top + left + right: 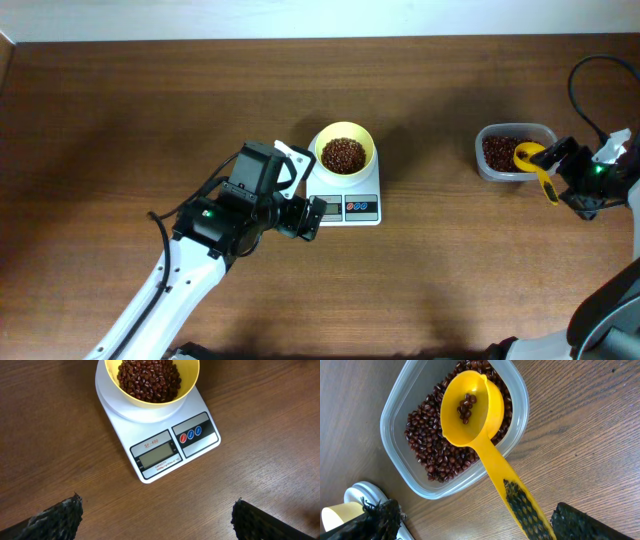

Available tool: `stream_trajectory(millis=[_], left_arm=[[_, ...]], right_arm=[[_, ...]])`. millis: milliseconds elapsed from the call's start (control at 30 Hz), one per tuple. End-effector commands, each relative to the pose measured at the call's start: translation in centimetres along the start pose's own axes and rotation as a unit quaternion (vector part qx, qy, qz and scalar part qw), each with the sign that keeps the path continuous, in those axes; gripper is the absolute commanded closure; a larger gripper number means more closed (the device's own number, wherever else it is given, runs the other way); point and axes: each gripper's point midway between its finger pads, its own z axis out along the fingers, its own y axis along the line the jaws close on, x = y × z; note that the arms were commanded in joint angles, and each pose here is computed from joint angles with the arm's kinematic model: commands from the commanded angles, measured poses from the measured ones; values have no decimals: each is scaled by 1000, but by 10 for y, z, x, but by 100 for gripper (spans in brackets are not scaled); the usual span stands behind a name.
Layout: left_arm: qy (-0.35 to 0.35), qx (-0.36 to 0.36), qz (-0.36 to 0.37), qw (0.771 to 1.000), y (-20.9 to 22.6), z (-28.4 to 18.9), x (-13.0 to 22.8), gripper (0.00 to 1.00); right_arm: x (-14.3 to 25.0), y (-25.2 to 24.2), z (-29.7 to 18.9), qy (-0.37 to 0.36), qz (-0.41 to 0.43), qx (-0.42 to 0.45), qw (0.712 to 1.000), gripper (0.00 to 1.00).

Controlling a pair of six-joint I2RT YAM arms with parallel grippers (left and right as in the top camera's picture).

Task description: Scoop item into bowl and weigh 50g on scale

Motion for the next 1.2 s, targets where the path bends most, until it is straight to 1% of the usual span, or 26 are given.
stream_trajectory(millis=[0, 1033, 1167], left_arm=[[-1, -2, -1, 1000, 0, -1, 1, 1], [-1, -2, -1, 1000, 0, -1, 1, 1], [-1, -2, -1, 1000, 0, -1, 1, 1]], right_arm=[[2, 0, 2, 5, -1, -5, 1000, 1], [1, 0, 2, 5, -1, -5, 1000, 1], [-6, 2, 2, -9, -8, -9, 1000, 1]])
